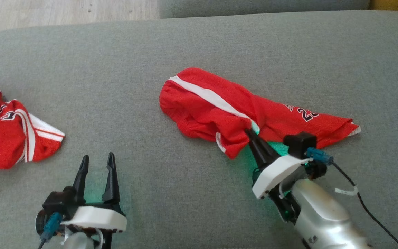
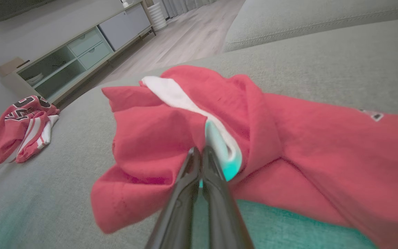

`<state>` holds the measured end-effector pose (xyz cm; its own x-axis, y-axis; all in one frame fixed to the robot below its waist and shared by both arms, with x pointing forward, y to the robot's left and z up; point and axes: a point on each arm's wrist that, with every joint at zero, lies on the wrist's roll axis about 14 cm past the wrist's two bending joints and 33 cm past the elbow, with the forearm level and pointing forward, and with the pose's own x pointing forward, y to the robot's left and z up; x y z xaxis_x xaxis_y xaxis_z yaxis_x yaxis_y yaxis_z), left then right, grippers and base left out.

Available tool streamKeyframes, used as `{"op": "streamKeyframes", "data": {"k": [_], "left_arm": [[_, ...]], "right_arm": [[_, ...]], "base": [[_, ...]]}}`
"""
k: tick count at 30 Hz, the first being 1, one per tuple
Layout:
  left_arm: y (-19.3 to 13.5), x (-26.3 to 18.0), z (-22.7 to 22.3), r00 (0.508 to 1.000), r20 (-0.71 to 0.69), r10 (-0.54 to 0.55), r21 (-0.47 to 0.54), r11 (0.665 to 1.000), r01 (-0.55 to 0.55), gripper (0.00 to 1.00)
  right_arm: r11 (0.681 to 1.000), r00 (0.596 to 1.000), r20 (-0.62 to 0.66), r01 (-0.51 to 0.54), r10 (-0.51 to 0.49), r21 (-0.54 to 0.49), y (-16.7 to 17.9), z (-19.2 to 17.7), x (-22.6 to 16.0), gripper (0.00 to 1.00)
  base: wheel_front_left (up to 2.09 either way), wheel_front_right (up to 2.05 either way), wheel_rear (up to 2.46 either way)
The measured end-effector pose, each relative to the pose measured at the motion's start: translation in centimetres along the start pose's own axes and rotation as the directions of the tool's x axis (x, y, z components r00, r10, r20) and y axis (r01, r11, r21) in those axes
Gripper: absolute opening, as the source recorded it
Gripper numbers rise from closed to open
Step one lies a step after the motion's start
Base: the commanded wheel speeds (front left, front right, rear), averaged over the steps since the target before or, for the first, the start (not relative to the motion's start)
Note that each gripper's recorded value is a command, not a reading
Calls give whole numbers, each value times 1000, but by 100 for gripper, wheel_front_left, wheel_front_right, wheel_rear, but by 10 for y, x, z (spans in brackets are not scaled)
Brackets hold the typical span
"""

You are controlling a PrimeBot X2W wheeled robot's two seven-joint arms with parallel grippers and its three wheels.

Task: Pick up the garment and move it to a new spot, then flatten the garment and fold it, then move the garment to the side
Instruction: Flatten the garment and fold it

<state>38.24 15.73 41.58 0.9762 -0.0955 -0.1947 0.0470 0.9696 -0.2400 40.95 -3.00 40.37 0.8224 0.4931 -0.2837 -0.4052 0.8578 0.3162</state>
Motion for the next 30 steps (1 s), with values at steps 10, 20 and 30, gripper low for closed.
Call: {"op": "streamKeyframes", "data": {"k": [10,20,30], "left_arm": [[-2,2,-1,1000,-2,-6,-2,1000,6,100],[-6,3,2,1000,6,-16,-7,1000,16,100],[-10,5,2,1000,6,-28,-13,1000,28,100]], "right_arm": [[983,989,126,95,-75,-160,-45,51,-4,0],[815,982,189,91,24,-572,-66,119,-15,1],[829,995,-64,32,-81,-558,-99,16,-61,100]], "base": [[0,0,0],[0,0,0],[0,0,0]]}}
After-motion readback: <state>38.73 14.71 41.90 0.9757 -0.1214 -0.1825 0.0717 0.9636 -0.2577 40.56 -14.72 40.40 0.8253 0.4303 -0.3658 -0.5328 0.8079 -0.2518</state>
